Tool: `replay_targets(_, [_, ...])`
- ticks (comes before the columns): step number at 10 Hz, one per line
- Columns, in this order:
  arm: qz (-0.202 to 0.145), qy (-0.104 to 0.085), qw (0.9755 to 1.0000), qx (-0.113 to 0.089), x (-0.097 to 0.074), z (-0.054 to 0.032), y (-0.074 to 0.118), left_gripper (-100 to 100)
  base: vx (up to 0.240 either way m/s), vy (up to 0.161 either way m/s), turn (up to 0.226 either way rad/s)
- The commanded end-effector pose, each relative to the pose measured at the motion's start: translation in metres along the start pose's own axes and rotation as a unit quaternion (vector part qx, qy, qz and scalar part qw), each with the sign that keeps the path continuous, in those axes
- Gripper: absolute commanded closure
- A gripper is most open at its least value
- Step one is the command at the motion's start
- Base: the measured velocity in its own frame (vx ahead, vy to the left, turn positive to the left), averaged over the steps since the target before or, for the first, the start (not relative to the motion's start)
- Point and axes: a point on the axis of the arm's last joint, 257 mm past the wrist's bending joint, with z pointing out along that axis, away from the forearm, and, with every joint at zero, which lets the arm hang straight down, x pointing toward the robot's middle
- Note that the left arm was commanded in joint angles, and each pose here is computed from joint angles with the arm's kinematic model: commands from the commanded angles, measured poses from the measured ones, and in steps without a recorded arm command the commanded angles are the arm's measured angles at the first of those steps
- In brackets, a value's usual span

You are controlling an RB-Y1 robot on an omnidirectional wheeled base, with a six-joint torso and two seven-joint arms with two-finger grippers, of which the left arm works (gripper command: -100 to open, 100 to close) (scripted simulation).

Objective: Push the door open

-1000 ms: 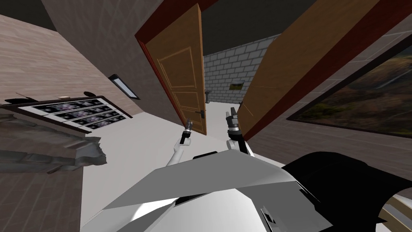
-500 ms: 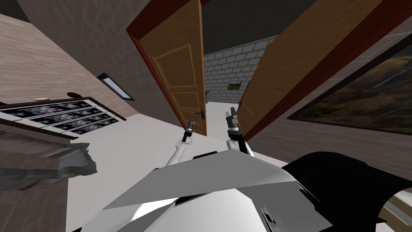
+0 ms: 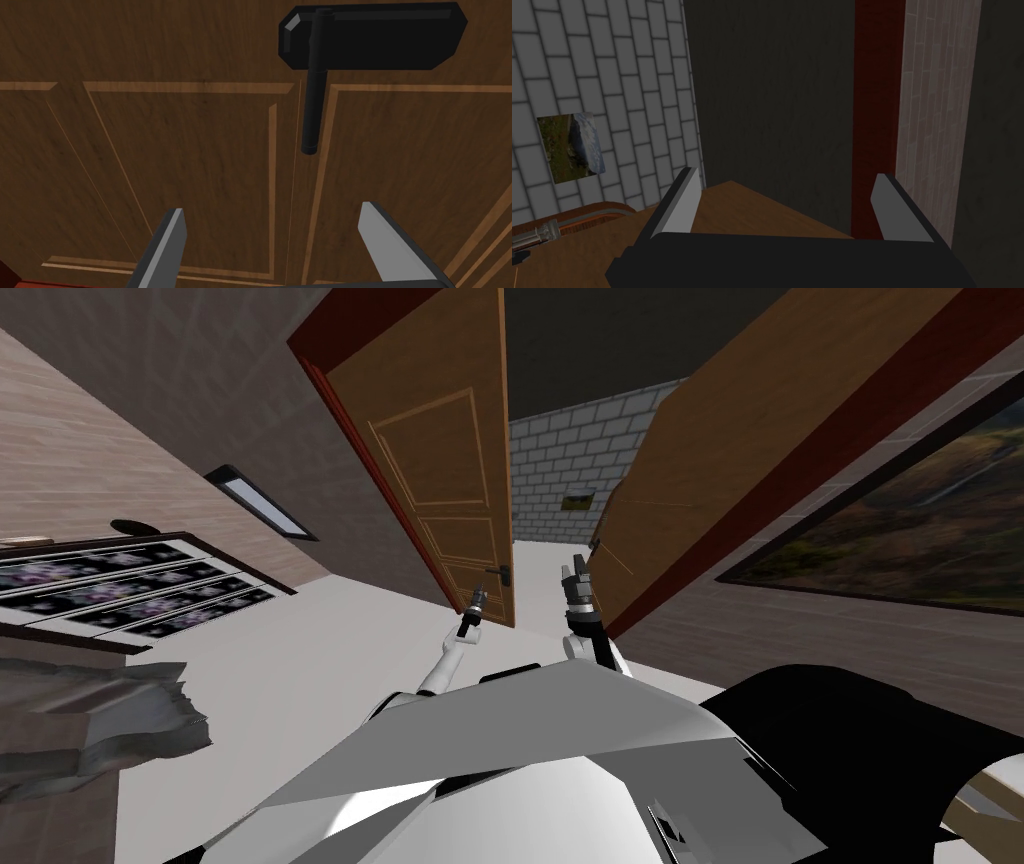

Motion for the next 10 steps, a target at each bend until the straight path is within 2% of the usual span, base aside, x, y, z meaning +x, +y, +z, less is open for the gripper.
replay_targets(1, [0.0,0.004,1.0,-0.007,0.004,0.0035,0.005,-100,0.041,0.036,-0.039])
replay_targets(4, [-0.001,0.01,0.9998,-0.018,0.011,0.0073,0.013,-100,0.047,0.05,-0.056])
replay_targets(6, [-0.002,0.019,0.9993,-0.033,0.021,0.0121,0.022,-100,0.047,0.049,-0.066])
replay_targets(10, [-0.003,0.037,0.9974,-0.063,0.042,0.02,0.04,-100,0.091,0.111,-0.102])
